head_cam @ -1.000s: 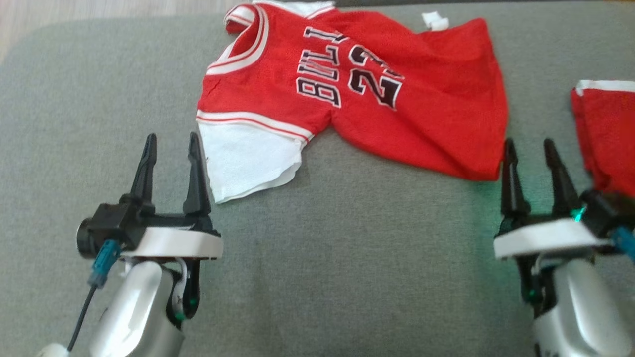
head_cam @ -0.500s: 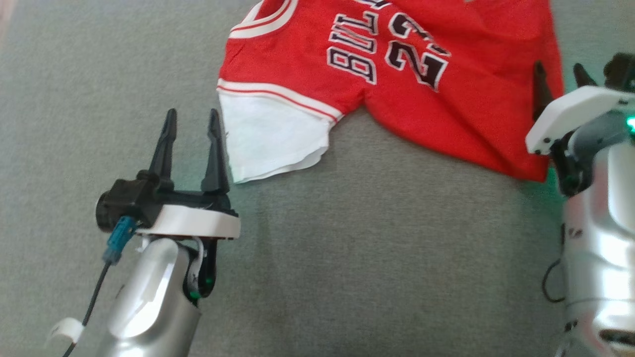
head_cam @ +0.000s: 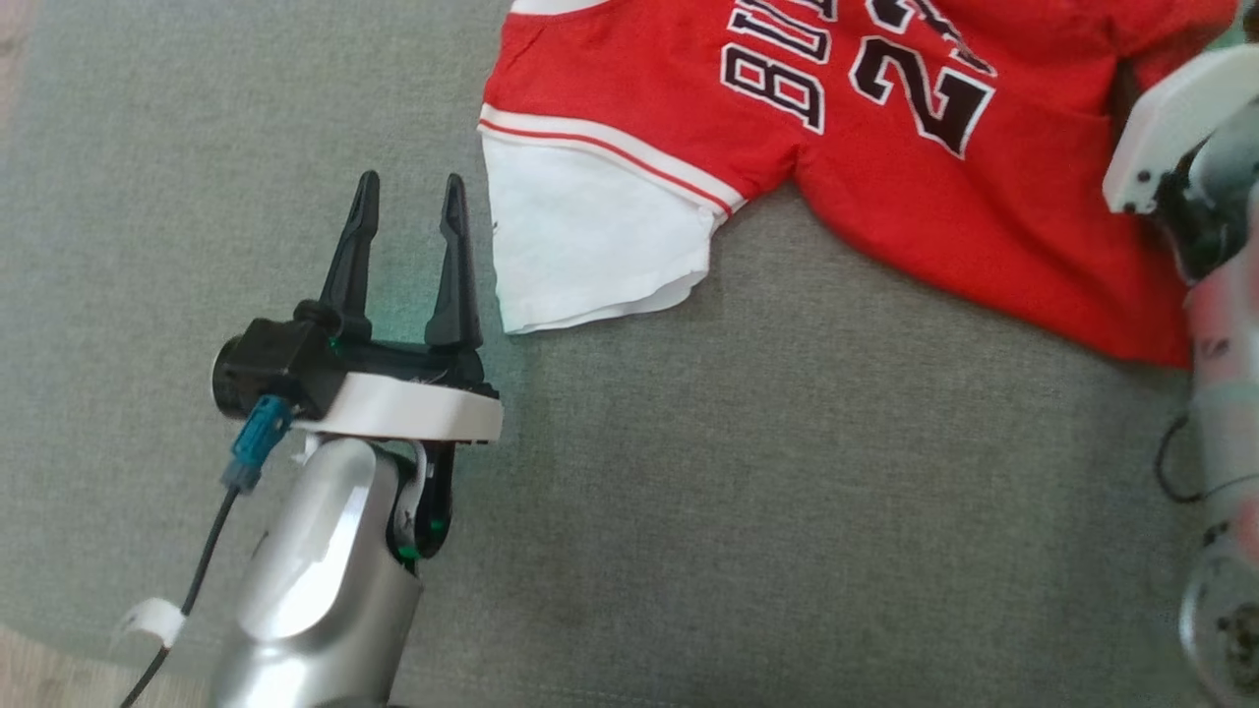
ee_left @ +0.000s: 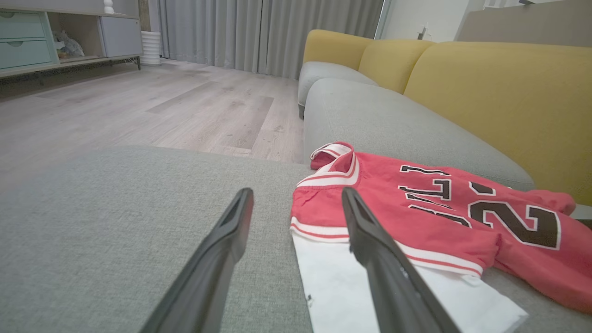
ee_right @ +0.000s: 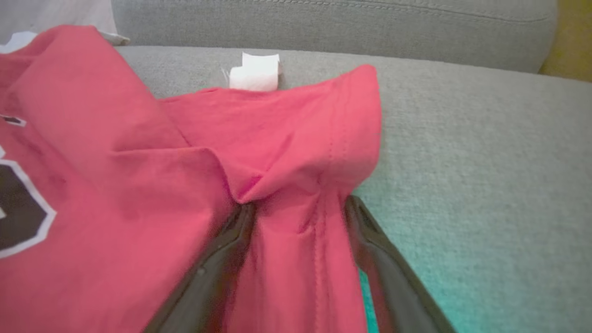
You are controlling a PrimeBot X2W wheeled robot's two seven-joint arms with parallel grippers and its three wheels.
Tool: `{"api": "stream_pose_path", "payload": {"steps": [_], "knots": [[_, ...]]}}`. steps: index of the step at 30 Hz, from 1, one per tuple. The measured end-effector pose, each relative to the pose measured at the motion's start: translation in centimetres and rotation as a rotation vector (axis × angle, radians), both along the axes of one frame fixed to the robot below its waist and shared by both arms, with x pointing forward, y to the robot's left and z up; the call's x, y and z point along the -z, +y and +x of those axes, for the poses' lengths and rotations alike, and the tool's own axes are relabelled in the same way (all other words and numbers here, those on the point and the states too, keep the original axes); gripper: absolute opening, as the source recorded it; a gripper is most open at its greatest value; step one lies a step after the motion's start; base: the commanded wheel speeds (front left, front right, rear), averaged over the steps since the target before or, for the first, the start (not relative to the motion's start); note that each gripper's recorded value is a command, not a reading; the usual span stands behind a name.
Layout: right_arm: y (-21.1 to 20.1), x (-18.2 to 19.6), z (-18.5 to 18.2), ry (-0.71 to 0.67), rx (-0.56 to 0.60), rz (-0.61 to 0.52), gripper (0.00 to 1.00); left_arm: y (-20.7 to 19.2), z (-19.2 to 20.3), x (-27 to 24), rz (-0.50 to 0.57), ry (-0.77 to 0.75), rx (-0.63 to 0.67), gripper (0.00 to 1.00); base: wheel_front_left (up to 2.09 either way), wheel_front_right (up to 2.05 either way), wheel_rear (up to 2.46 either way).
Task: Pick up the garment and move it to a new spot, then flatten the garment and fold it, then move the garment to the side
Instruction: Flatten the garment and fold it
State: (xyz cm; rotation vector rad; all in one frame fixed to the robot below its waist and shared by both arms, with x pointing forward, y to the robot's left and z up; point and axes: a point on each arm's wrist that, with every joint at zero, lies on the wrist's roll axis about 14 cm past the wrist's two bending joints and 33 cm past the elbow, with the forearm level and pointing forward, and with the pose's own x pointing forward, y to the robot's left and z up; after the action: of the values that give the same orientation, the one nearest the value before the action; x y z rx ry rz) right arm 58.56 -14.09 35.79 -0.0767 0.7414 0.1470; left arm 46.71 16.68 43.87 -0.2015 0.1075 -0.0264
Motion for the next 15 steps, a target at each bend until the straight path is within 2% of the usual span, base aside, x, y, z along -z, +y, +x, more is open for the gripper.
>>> {"api": "stream_pose_path", "payload": {"steps": [1,2,7,15], "knots": [[0.1,0.1,0.2,0.008,-0.015,-0.011,0.43,0.1,0.1,0.0,0.003,0.000,-0.001,1.00,0.00,0.00,0.00],[0.1,0.2,0.5,0.011,-0.032,-0.027,0.00,0.1,0.0,0.1,0.005,0.002,-0.002,1.00,0.00,0.00,0.00],[0.6,0.3,1.2,0.005,-0.087,-0.051,0.00,0.1,0.0,0.5,0.004,0.010,-0.003,1.00,0.00,0.00,0.00],[-0.9,-1.5,4.6,-0.115,-0.100,-0.087,0.00,0.6,0.5,0.6,0.003,0.007,-0.008,1.00,0.00,0.00,0.00]]}}
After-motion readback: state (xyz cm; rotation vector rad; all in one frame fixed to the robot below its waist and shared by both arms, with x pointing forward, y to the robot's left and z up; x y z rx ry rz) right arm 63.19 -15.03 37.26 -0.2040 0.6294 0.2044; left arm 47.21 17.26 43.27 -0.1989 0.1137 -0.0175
